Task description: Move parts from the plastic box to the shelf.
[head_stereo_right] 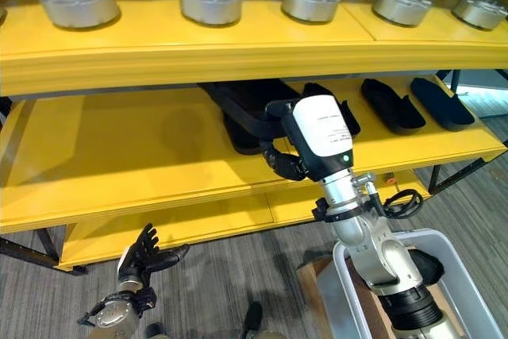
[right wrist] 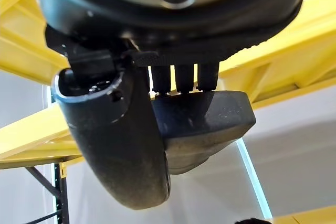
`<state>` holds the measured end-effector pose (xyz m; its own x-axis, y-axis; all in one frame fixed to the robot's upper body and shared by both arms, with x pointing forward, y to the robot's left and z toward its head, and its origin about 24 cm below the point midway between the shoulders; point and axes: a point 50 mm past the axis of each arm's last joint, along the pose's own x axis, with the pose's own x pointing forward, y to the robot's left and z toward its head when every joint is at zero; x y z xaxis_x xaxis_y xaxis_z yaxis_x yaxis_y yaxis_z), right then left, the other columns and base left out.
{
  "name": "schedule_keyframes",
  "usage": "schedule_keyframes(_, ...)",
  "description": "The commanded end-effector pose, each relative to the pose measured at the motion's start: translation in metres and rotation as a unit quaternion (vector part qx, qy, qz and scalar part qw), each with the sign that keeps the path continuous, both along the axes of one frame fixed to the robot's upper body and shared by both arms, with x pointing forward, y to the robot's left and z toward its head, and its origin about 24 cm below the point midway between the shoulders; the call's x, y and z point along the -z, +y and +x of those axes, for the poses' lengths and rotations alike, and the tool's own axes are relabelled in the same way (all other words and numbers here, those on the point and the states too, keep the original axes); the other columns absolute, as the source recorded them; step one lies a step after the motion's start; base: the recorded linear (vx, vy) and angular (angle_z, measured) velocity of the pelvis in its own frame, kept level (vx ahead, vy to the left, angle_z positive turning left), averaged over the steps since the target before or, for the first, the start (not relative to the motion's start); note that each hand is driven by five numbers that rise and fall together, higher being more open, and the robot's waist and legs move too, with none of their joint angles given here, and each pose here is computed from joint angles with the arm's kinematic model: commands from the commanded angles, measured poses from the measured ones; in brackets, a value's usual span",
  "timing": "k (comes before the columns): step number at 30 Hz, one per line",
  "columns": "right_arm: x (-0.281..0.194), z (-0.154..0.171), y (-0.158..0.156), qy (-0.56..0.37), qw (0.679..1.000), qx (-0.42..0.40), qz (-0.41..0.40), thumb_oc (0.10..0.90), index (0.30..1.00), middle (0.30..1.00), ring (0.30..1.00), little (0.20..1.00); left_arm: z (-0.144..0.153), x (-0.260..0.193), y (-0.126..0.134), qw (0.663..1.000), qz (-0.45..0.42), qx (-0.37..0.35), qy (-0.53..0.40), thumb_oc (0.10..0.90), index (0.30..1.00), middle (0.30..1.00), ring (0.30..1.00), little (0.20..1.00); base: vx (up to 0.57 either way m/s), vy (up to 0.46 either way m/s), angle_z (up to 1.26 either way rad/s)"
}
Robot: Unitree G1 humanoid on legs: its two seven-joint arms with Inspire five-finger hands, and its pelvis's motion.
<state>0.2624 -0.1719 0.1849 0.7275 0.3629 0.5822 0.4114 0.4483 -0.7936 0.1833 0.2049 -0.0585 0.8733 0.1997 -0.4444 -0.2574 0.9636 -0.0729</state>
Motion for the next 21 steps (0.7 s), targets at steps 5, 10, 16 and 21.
schedule_keyframes(5,-0.066,-0.016,-0.005,-0.184,0.982,0.001,0.044,0.4,0.3,0.3,0.3,0.3,0.018,-0.041,0.017,0.993,0.044,0.016,-0.106,0.9,1.0,1.0,1.0,1.0,0.15,0.348,0.74)
schedule_keyframes(10,-0.062,-0.012,-0.001,-0.172,0.984,0.003,0.048,0.4,0.3,0.3,0.3,0.3,0.022,-0.047,0.024,0.991,0.065,0.016,-0.114,0.9,1.0,1.0,1.0,1.0,0.07,0.18,0.11)
schedule_keyframes(16,-0.041,0.006,0.004,-0.105,0.992,0.014,0.068,0.4,0.3,0.3,0.3,0.3,0.015,-0.041,0.027,0.993,0.072,0.024,-0.096,0.9,1.0,1.0,1.0,1.0,0.06,0.136,-0.01)
schedule_keyframes(21,-0.037,0.013,0.007,-0.092,0.993,0.018,0.072,0.4,0.3,0.3,0.3,0.3,0.012,-0.039,0.028,0.993,0.073,0.03,-0.088,0.9,1.0,1.0,1.0,1.0,-0.01,0.002,0.0)
